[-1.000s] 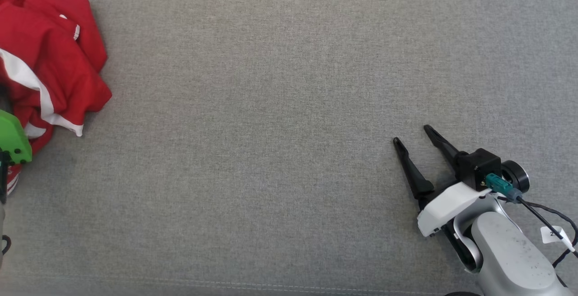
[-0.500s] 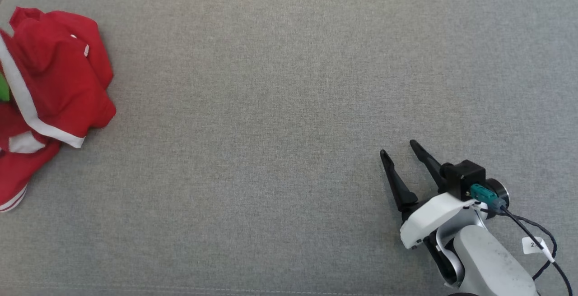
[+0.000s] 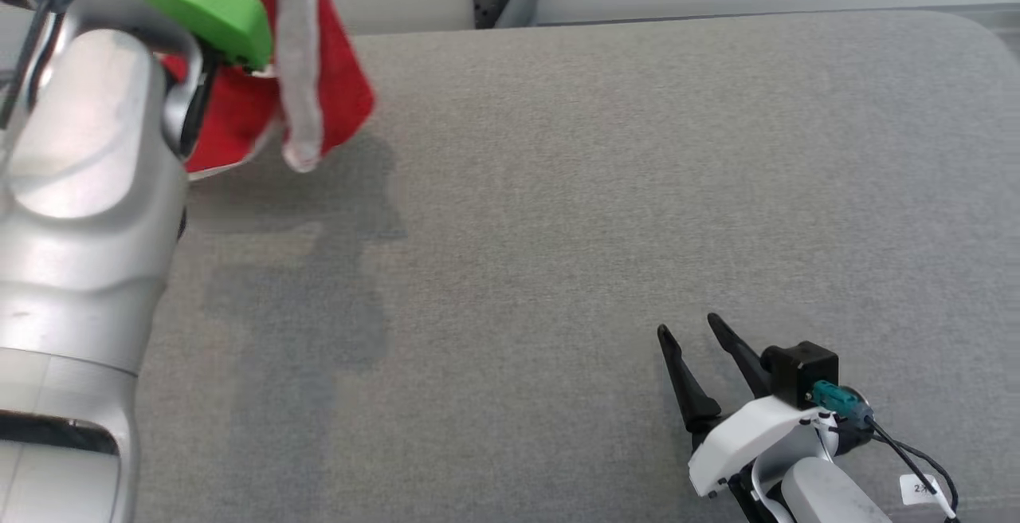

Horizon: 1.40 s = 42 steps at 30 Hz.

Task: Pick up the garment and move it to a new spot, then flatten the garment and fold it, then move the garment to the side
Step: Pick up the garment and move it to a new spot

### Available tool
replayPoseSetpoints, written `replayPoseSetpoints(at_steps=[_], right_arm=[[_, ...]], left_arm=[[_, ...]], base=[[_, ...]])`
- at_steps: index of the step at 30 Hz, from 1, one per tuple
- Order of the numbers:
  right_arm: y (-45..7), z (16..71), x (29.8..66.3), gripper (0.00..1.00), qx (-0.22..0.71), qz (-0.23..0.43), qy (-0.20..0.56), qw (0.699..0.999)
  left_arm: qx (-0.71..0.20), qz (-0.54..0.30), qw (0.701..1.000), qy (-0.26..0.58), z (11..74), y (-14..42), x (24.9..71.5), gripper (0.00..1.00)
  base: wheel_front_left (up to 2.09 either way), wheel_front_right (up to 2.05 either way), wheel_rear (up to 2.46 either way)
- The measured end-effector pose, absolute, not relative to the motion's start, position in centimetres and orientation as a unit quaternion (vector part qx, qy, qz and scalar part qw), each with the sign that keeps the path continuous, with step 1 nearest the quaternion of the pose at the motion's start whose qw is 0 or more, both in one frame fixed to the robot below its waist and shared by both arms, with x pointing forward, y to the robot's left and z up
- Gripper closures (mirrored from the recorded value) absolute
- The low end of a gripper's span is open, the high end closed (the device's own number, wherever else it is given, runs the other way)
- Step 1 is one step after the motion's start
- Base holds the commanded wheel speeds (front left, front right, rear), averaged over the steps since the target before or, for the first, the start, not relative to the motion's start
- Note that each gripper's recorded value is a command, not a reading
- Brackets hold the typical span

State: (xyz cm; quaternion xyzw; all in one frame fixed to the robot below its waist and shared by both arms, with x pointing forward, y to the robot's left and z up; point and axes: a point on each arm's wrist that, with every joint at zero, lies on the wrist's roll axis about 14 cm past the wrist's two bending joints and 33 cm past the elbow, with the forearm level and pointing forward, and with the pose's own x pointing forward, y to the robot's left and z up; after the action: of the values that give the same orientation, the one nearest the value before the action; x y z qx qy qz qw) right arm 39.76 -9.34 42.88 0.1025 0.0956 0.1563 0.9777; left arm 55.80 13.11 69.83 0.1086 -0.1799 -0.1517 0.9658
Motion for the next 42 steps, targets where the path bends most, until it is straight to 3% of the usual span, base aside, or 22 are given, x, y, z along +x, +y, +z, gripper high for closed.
replayPoseSetpoints(at_steps=[8,16,17,18,19,23,30,42], right_arm=[[-15.0,42.5,36.9,0.0,0.111,0.067,0.097,0.987],[-18.5,42.7,35.3,0.0,0.116,0.008,0.09,0.989],[-18.7,42.8,35.5,0.0,0.116,0.006,0.088,0.989],[-18.7,43.0,35.7,0.0,0.115,0.006,0.086,0.99],[-18.9,43.1,36.0,0.0,0.115,0.004,0.083,0.99],[-19.0,43.5,36.5,0.0,0.116,0.003,0.078,0.99],[-18.0,44.0,36.6,0.0,0.117,0.019,0.071,0.99],[-15.3,45.4,36.0,0.0,0.119,0.061,0.052,0.99]], left_arm=[[0.055,-0.262,0.94,-0.21,71.0,2.2,54.4,1.0],[0.054,-0.258,0.964,-0.026,55.1,2.0,53.6,1.0],[0.059,-0.258,0.964,-0.003,53.0,2.3,53.1,0.75],[0.062,-0.257,0.964,0.023,50.7,2.6,52.4,0.24],[0.064,-0.253,0.964,0.049,48.4,3.1,51.5,0.0],[0.076,-0.222,0.962,0.138,41.5,6.4,48.0,0.0],[0.068,-0.185,0.962,0.189,37.7,9.8,42.6,0.0],[-0.029,-0.076,0.992,0.097,42.6,13.5,38.1,0.0]], base=[[0.0,0.0,0.0],[0.0,0.0,0.0],[0.0,0.0,0.0],[0.0,0.0,0.0],[0.0,0.0,0.0],[0.0,0.0,0.0],[0.0,0.0,0.0],[0.0,0.0,0.0]])
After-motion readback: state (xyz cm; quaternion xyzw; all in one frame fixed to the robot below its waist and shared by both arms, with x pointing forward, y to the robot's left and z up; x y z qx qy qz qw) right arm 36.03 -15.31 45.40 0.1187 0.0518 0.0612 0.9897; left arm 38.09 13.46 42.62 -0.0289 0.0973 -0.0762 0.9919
